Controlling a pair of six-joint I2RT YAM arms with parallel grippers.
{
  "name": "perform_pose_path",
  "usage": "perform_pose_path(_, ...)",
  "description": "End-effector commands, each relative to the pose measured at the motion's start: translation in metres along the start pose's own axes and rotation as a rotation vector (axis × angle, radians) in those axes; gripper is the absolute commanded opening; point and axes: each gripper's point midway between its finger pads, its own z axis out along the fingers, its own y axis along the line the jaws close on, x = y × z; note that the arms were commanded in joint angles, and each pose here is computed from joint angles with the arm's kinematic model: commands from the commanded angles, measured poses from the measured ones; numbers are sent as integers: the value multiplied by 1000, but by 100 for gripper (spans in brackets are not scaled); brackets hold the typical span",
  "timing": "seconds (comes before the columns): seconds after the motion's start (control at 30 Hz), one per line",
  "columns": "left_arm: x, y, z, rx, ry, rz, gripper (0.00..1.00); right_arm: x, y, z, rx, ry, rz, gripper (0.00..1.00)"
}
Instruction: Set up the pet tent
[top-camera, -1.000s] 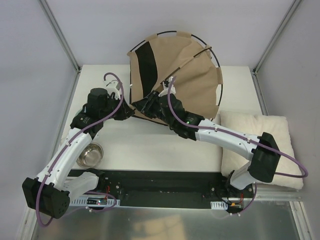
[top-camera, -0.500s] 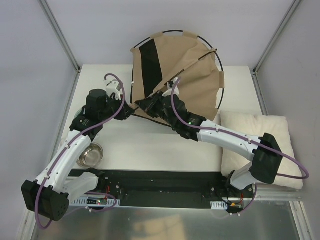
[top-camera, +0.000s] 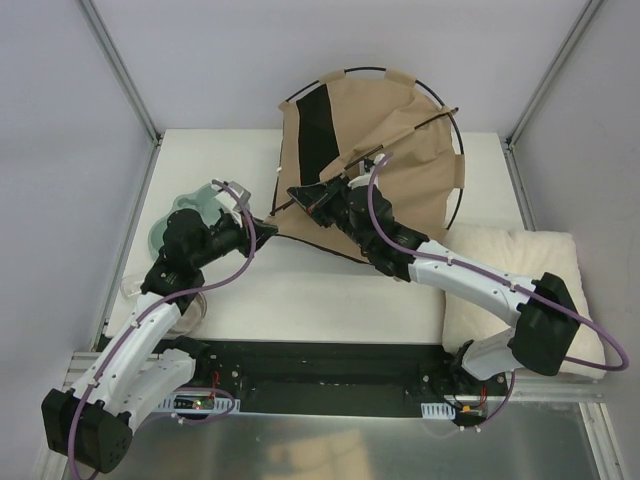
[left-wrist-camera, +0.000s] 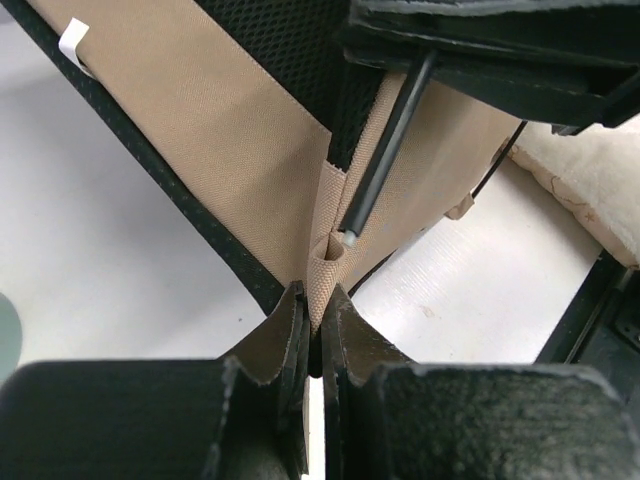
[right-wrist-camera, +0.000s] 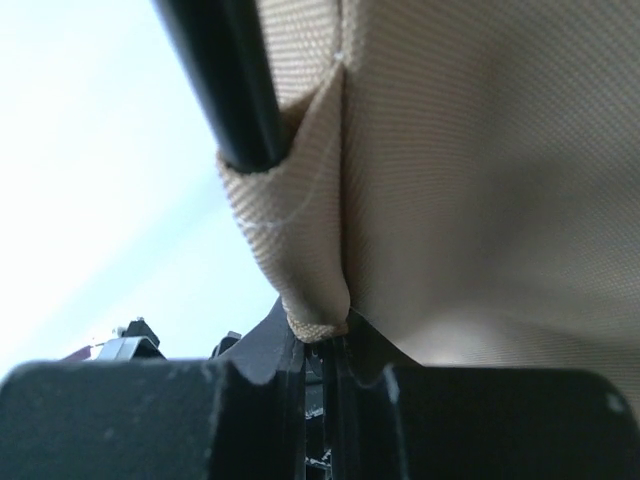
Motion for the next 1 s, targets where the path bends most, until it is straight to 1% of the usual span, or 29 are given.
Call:
perform_pose_path(0.0, 2, -4, -5, 41, -29, 97, 0, -68, 15, 3, -28, -233, 89, 0)
perform_pose_path(0.2, -5, 2, -5, -5, -39, 95, 0, -64, 7, 1, -5, -216, 44, 0)
perform_pose_path(0.57, -22, 0, -5, -6, -64, 98, 0, -58, -16, 3, 63, -202, -20, 0)
perform_pose_path(0.77, -26, -1, -5, -3, -69, 94, 0, -49, -18, 6, 72, -177, -58, 0)
perform_pose_path(0.97, -29, 0, -3, -9, -66, 77, 0, -31, -12, 6, 63, -138, -124, 0)
